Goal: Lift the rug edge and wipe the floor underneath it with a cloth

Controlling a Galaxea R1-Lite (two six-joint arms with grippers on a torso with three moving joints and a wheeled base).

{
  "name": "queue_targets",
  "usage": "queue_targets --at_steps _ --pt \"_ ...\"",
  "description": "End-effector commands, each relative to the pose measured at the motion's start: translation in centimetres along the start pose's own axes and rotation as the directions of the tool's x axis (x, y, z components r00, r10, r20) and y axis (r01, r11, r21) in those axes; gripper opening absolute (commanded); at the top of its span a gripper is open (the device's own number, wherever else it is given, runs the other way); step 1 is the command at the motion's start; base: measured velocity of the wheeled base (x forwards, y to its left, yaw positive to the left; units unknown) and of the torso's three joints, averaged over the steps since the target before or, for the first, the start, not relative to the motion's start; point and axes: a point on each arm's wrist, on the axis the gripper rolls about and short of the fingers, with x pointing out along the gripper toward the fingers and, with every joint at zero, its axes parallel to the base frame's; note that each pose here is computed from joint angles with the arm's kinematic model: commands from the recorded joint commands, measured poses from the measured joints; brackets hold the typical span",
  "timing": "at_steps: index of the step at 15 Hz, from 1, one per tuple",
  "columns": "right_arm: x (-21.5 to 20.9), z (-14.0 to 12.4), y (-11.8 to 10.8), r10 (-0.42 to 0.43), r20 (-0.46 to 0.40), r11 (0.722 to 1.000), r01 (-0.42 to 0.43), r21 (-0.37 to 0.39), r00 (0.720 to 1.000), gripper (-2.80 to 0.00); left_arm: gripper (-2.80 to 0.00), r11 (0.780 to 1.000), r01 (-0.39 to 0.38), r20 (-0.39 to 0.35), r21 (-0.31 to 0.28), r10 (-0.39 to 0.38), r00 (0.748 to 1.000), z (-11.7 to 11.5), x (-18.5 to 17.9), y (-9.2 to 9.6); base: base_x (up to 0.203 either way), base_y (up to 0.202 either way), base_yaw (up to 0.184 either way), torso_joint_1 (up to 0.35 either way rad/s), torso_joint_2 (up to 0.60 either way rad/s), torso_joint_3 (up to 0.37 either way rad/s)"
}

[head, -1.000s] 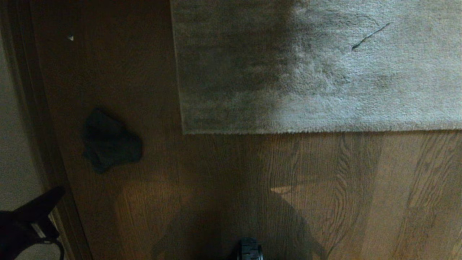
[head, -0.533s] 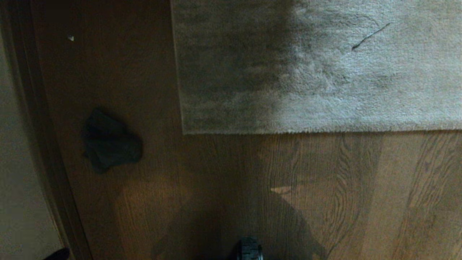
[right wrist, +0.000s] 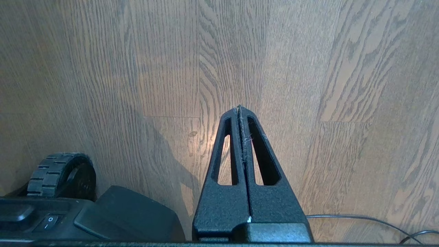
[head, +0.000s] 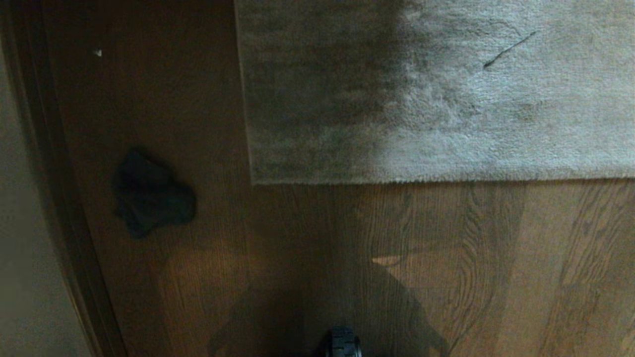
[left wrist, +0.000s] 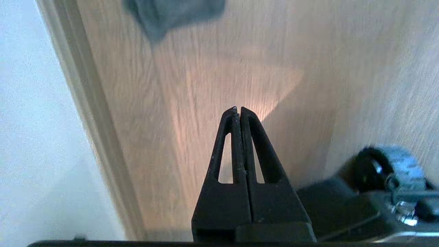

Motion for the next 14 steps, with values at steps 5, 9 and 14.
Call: queue_targets --at_steps 5,9,14 --pt "0.01 0.01 0.0 0.0 -0.001 1.0 0.0 -0.001 1.0 -2.8 -2.8 1.0 -0.005 0.075 -0.022 0.007 0.997 -0.21 -0.55 0.02 0.0 0.0 0.0 0.0 0.0 0.0" --pt "0.01 0.01 0.0 0.0 -0.001 1.0 0.0 -0.001 1.0 -2.8 -2.8 1.0 -0.006 0.076 -0.025 0.008 0.997 -0.21 -0.55 0.02 0.0 0.0 0.0 0.0 0.0 0.0" --pt "0.01 0.01 0.0 0.0 -0.001 1.0 0.0 -0.001 1.0 -2.8 -2.8 0.999 -0.007 0.074 -0.034 0.009 0.997 -0.22 -0.55 0.02 0.0 0.0 0.0 0.0 0.0 0.0"
